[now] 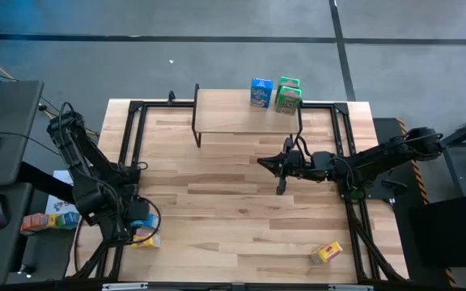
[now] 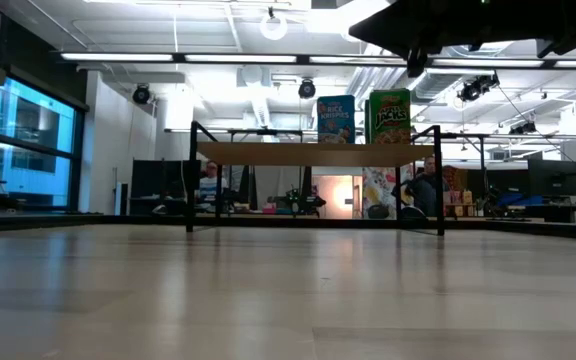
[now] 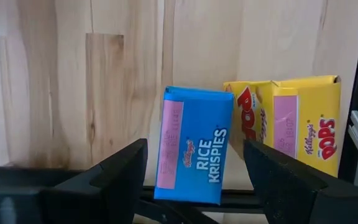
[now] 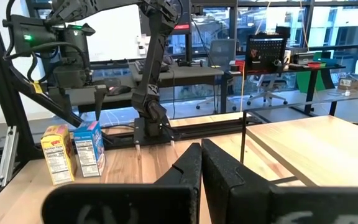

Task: Stack cereal on shelf
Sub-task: Put the blue cereal box on the shelf

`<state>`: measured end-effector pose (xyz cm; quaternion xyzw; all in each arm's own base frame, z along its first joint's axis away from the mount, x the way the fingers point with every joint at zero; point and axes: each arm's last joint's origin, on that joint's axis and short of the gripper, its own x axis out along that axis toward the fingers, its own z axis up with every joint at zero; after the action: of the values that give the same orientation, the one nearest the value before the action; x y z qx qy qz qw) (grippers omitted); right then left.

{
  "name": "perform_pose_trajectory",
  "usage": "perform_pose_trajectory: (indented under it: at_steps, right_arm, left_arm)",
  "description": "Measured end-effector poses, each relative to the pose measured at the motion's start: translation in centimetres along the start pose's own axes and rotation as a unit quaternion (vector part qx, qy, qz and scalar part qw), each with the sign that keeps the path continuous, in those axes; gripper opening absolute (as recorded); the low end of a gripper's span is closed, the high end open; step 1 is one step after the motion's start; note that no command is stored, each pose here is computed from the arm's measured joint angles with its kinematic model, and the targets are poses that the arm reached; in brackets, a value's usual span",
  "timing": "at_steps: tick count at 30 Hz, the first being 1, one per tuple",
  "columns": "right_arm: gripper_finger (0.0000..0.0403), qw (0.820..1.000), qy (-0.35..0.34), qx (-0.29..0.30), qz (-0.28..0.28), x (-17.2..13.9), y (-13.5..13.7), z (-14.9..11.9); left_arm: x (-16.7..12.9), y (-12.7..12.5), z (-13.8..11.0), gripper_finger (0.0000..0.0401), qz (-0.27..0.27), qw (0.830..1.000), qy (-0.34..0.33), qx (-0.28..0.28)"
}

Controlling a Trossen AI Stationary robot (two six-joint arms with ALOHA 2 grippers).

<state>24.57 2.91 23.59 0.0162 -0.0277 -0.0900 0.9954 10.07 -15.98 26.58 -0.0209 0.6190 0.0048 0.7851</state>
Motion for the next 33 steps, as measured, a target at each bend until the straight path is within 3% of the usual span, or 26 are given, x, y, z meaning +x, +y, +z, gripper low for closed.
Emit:
perform_pose_trajectory:
  at_steps: [16,27,33]
  right_arm:
    - [0.0000,1.000,0.008,-0.001,0.000,0.0,0.0,-0.2]
    - [0.0000,1.000,0.008,-0.001,0.000,0.0,0.0,-0.2]
    - [0.0000,1.000,0.008,-0.001,0.000,0.0,0.0,-0.2]
  left_arm:
    - [2.5,0.5,-0.9,0.0260,0.019,0.999,0.023,0.022]
    - [4.3,0.6,-1.1,0.0259,0.006,1.000,0.018,0.021]
    - [4.3,0.6,-1.0,0.0236,0.007,1.000,0.018,0.014]
